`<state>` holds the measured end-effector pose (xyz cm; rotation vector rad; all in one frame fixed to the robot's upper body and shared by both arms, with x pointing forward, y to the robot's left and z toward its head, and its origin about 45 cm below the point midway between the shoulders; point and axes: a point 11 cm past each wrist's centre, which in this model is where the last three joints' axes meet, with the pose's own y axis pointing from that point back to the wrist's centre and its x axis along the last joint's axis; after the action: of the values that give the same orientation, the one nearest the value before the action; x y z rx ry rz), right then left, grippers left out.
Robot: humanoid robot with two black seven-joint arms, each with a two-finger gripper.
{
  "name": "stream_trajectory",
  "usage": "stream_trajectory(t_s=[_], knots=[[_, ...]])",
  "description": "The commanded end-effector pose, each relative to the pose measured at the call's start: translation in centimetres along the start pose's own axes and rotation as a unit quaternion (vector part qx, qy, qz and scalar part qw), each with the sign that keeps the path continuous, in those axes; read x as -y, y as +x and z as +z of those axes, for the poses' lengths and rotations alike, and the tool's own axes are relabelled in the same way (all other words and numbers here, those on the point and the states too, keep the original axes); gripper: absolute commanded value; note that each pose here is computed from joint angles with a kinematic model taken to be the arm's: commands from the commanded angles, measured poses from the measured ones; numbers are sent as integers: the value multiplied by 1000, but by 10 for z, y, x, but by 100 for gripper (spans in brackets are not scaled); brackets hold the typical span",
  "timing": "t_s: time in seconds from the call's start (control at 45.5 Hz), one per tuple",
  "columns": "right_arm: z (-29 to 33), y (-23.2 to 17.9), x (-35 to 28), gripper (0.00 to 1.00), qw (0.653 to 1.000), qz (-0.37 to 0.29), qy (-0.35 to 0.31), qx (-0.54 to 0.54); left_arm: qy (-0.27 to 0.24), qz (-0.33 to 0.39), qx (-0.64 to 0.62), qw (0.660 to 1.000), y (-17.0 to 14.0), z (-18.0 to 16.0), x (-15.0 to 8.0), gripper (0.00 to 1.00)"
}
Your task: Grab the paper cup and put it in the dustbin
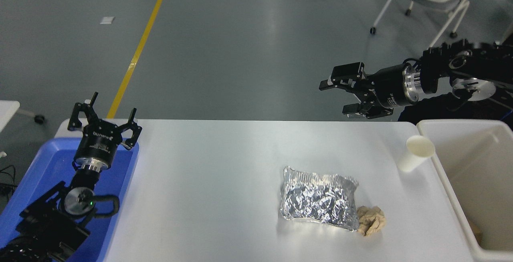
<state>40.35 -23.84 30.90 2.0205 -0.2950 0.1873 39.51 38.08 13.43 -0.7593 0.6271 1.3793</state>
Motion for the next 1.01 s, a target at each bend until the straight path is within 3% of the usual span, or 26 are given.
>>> stream_trajectory(t_s=[0.0, 0.198, 0.989], knots=[[-17, -26, -46, 100, 993, -41, -103, -37, 0, 0, 0, 1000, 0, 0, 0, 100], [-73, -66, -70, 100, 989, -121, -82, -35, -2, 2, 0, 1000, 1, 0, -1, 100], [-111, -84, -84, 100, 988, -113, -93, -47, -2, 2, 0, 1000, 1, 1, -1, 100]])
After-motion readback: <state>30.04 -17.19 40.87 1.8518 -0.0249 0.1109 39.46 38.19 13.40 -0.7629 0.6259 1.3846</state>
